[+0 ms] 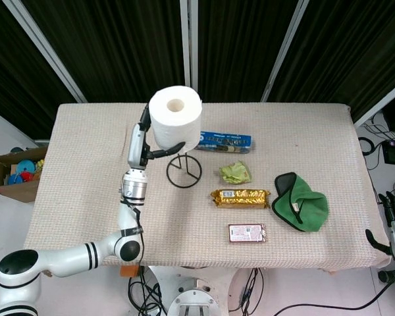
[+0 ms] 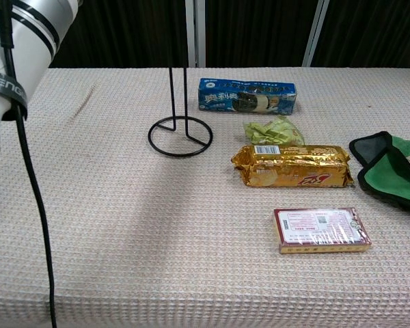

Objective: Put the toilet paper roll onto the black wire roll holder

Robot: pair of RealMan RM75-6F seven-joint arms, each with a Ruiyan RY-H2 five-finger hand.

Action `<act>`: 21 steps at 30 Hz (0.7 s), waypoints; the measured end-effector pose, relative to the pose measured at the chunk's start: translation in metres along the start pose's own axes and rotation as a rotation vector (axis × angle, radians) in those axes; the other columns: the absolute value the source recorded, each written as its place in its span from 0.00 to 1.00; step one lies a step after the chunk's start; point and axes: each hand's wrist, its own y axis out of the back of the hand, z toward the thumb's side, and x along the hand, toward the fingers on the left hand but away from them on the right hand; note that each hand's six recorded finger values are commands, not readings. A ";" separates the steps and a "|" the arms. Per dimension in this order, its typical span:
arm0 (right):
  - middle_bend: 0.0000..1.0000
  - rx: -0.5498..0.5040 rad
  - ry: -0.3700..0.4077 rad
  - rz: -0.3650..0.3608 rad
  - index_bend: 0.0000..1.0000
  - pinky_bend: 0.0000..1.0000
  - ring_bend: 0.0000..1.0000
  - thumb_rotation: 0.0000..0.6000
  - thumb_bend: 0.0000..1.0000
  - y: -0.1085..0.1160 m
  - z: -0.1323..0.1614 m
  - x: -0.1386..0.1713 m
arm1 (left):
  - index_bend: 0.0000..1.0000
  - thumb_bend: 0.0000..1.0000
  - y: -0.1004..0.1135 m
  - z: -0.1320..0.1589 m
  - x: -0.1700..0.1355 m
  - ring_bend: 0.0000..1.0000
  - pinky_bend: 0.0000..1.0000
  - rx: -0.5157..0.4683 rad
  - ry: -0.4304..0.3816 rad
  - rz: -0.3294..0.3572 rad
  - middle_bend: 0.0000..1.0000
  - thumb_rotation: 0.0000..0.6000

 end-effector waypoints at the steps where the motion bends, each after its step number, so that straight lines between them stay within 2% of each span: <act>1: 0.00 0.000 0.001 0.001 0.00 0.00 0.00 1.00 0.28 0.000 0.000 0.000 | 0.31 0.23 0.001 0.001 0.001 0.39 0.39 0.000 -0.003 0.004 0.41 1.00; 8: 0.00 0.000 0.006 0.001 0.00 0.00 0.00 1.00 0.28 -0.001 0.003 0.000 | 0.31 0.23 0.001 0.002 -0.002 0.39 0.39 0.000 -0.005 -0.006 0.41 1.00; 15: 0.00 0.003 0.000 0.000 0.00 0.00 0.00 1.00 0.28 0.000 0.001 0.002 | 0.31 0.23 -0.009 -0.007 -0.011 0.38 0.38 0.036 -0.001 -0.042 0.41 1.00; 21: 0.00 0.004 -0.002 0.002 0.00 0.00 0.00 1.00 0.28 0.000 0.000 0.001 | 0.31 0.23 -0.010 -0.012 -0.012 0.38 0.38 0.053 -0.016 -0.042 0.41 1.00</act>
